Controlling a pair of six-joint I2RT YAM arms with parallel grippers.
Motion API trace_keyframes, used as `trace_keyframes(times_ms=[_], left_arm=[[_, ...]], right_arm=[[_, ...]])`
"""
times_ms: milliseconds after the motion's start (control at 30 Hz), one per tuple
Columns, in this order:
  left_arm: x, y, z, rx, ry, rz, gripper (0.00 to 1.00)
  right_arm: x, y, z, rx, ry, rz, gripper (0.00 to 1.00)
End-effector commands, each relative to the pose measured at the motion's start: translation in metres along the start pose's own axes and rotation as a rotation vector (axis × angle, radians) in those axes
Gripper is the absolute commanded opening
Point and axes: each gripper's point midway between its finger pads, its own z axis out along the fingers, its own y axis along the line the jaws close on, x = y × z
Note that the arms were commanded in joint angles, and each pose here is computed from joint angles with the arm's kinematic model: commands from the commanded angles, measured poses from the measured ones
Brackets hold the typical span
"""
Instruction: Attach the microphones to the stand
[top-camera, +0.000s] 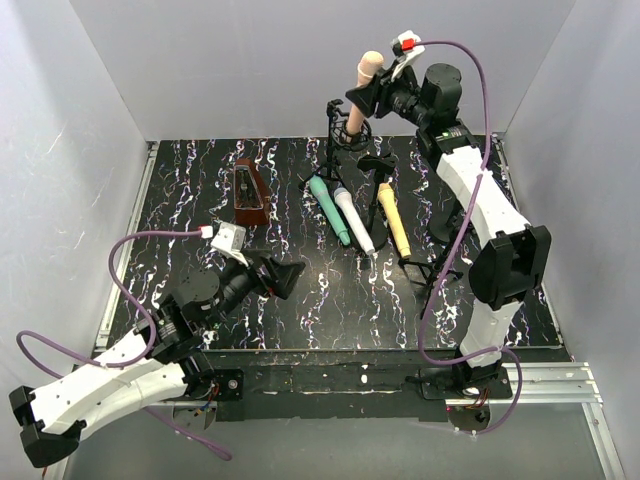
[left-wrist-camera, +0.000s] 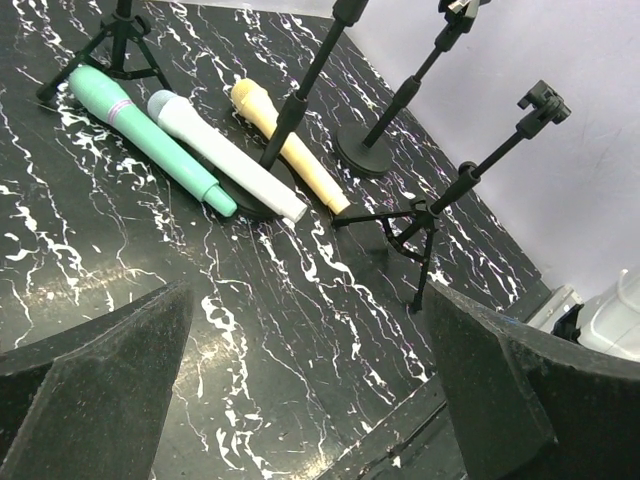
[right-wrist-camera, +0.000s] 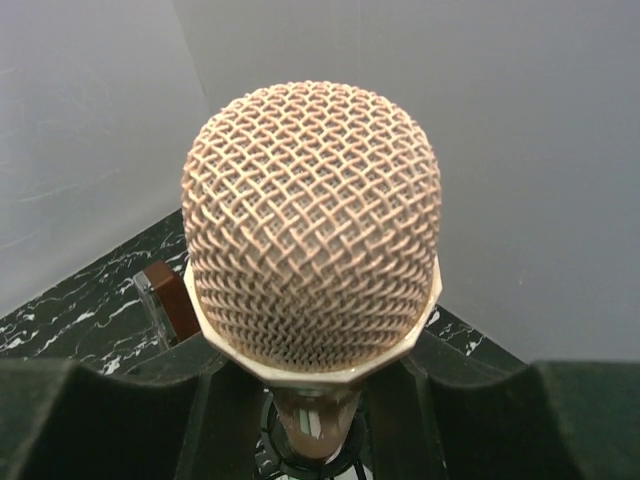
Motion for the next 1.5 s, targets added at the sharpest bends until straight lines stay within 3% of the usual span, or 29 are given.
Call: trace_keyframes(times_ms=[0, 100, 300, 400, 467, 667, 867, 1133, 1300, 1467], left_arm=[[0.005, -0.004, 0.005, 0.022, 0.008, -0.022, 0.98], [0.007, -0.007, 0.008, 0.031, 0.013, -0.036, 0.98], [0.013, -0.010, 0.012, 0.043, 0.028, -0.066, 0.98], [0.015, -0.012, 0.014, 0.048, 0.035, -0.077, 0.98], [0.017, -0.012, 0.016, 0.041, 0.043, -0.087, 0.98], [0.026, -0.008, 0.018, 0.005, 0.074, -0.127, 0.98], [0.036, -0.002, 0.021, -0.048, 0.114, -0.172, 0.98], [0.054, 0.004, 0.028, -0.104, 0.162, -0.243, 0.98], [0.058, 0.006, 0.029, -0.124, 0.171, -0.276, 0.98], [0.058, 0.005, 0.026, -0.121, 0.174, -0.291, 0.98]], right_arm=[[0.012, 0.000, 0.003, -0.005, 0.035, 0.009, 0.29], [0.007, 0.002, 0.002, -0.003, 0.037, 0.011, 0.44], [-0.024, 0.014, -0.011, -0.019, -0.003, -0.038, 0.59], [-0.030, 0.021, -0.019, -0.031, -0.001, -0.044, 0.77], [-0.038, 0.026, -0.025, -0.034, -0.008, -0.047, 0.82], [-0.062, 0.040, -0.048, -0.042, -0.035, -0.050, 0.87], [-0.070, 0.066, -0.095, -0.078, 0.020, -0.043, 0.89], [-0.048, 0.128, -0.177, -0.251, 0.193, -0.191, 0.98], [-0.037, 0.136, -0.216, -0.220, 0.272, -0.267, 0.98], [-0.024, 0.150, -0.254, -0.230, 0.310, -0.246, 0.98]])
